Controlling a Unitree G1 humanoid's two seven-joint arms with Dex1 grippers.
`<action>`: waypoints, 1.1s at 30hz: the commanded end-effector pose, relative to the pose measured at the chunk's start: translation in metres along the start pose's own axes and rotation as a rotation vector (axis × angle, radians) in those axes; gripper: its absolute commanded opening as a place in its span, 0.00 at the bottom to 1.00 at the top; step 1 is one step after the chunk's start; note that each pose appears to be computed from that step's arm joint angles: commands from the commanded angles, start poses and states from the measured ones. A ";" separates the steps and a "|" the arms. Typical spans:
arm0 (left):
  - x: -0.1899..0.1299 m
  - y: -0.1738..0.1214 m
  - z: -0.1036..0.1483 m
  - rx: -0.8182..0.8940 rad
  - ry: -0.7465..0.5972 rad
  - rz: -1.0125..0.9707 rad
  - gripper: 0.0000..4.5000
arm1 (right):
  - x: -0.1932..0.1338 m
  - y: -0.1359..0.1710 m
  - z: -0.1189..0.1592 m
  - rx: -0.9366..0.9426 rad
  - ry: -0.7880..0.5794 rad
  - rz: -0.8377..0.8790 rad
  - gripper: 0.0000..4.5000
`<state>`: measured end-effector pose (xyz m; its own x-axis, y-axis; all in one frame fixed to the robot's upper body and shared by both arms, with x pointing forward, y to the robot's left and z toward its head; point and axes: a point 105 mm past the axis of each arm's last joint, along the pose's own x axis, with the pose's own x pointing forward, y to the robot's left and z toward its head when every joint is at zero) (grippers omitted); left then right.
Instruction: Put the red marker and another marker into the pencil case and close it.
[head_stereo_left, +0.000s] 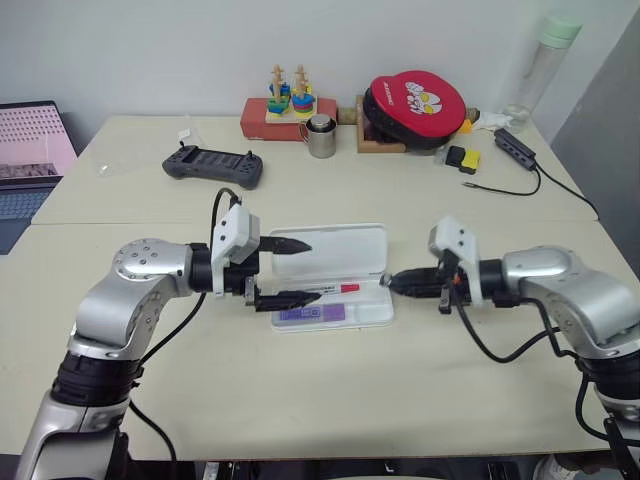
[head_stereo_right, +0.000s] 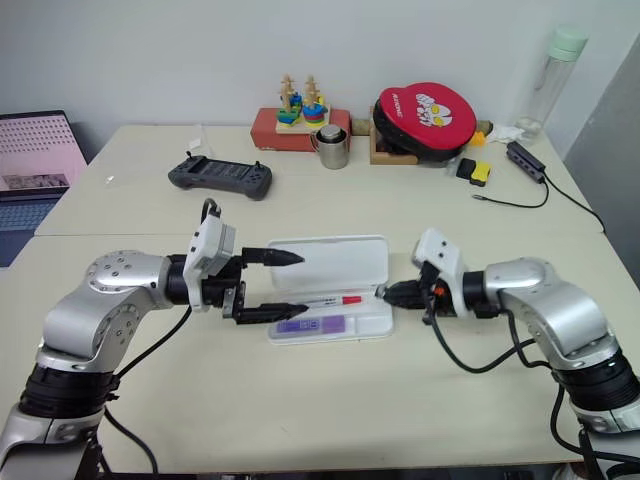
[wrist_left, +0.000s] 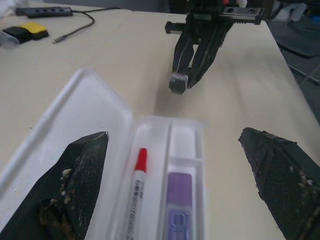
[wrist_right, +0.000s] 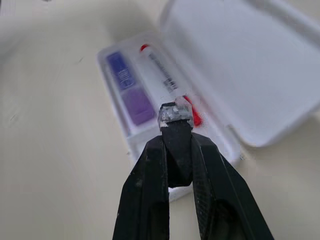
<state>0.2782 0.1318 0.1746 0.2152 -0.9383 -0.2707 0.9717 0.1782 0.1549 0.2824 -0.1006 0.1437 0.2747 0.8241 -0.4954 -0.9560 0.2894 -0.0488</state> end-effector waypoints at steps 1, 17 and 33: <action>-0.004 -0.007 0.010 0.050 -0.010 -0.026 1.00 | 0.005 0.002 0.004 -0.077 0.032 0.014 0.06; 0.002 -0.008 0.005 0.034 0.010 -0.020 1.00 | 0.024 0.000 -0.008 -0.082 0.088 0.030 0.22; -0.007 0.003 0.010 -0.007 -0.031 0.120 1.00 | 0.006 -0.006 0.044 -0.079 -0.148 0.072 1.00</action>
<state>0.2773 0.1323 0.1692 0.2721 -0.9200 -0.2821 0.9605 0.2418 0.1379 0.2872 -0.0826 0.1286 0.1921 0.8308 -0.5224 -0.9778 0.2077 -0.0291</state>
